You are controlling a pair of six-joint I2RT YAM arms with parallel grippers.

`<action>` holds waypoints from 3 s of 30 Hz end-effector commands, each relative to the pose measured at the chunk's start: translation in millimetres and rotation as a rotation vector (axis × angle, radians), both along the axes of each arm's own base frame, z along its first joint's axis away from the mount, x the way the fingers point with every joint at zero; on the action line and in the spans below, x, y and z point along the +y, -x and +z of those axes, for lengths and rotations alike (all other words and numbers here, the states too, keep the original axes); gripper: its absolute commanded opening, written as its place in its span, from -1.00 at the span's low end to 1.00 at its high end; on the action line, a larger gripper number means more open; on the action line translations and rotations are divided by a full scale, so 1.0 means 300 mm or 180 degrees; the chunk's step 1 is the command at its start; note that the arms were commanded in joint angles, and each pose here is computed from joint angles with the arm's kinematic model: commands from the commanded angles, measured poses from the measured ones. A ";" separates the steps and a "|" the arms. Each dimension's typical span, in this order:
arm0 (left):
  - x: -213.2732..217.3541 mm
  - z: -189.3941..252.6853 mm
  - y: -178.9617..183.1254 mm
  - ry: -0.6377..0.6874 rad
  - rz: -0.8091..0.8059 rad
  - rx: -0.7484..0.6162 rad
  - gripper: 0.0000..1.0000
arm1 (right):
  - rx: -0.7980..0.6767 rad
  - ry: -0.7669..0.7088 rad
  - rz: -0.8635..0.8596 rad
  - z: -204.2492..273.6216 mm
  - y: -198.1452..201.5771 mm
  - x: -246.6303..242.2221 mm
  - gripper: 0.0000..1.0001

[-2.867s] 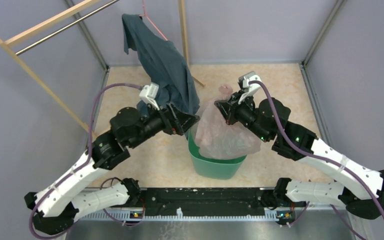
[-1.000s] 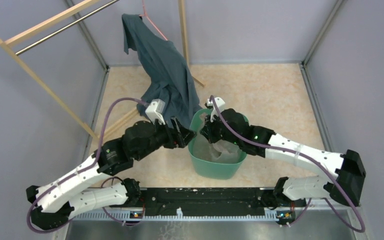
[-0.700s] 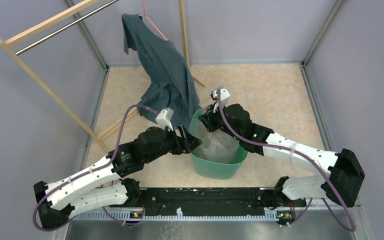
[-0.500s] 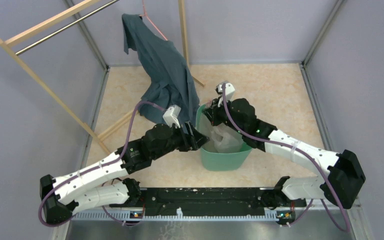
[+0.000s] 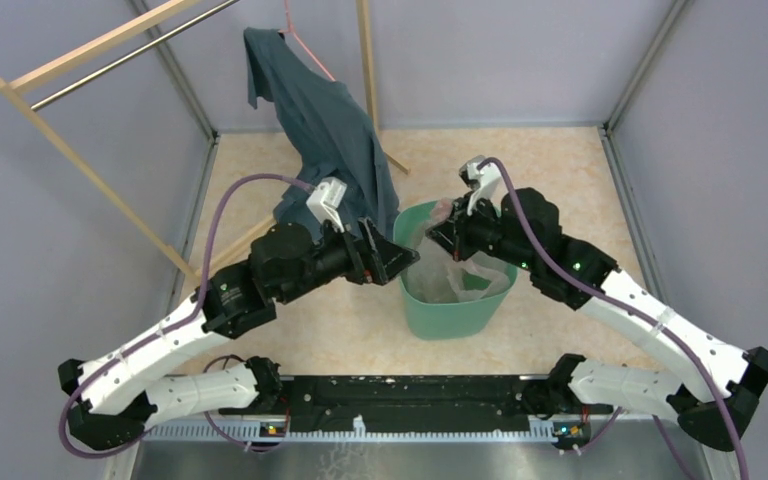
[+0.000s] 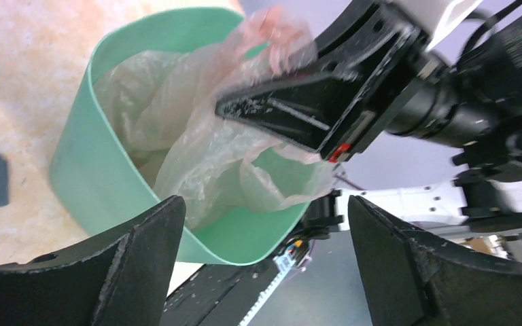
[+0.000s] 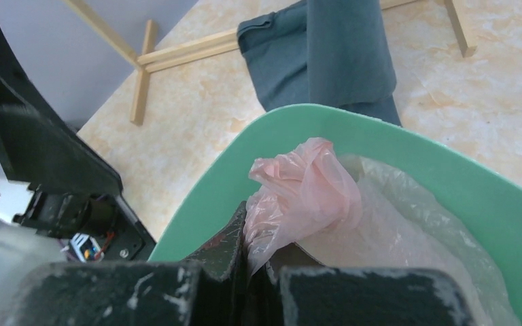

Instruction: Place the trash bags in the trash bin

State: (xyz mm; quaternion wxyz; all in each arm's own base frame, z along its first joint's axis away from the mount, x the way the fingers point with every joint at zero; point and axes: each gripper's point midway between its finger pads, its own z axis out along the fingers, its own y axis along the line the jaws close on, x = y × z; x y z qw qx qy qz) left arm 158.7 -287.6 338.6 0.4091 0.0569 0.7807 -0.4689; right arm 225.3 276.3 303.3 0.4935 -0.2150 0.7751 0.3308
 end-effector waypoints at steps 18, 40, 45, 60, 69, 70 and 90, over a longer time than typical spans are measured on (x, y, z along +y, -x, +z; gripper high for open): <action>-0.135 0.191 -0.112 0.0244 0.0153 -0.0170 0.60 | -0.0300 -0.0352 0.1167 0.114 0.213 0.045 -1.00; -0.195 0.128 -0.110 0.0339 0.0002 -0.0149 0.41 | -0.0260 -0.0341 0.1235 0.084 0.235 0.039 -1.00; -0.166 0.141 -0.116 0.0308 0.0049 -0.0357 -0.37 | -0.0165 -0.0294 0.1154 0.064 0.233 0.025 -0.94; -0.113 0.163 0.034 0.0749 -0.0597 -0.1161 -1.00 | -0.0106 0.0298 0.0219 0.150 0.250 -0.269 0.44; -0.077 0.161 0.060 0.0942 -0.0582 -0.1160 -1.00 | -0.0288 0.0203 0.0086 0.195 0.239 -0.296 0.50; -0.075 0.159 0.059 0.0935 -0.0570 -0.1149 -1.00 | -0.0317 0.0195 0.0088 0.202 0.234 -0.292 0.62; -0.077 0.148 0.047 0.0924 -0.0509 -0.1065 -1.00 | -0.0775 0.0264 0.1876 0.188 0.368 -0.076 0.85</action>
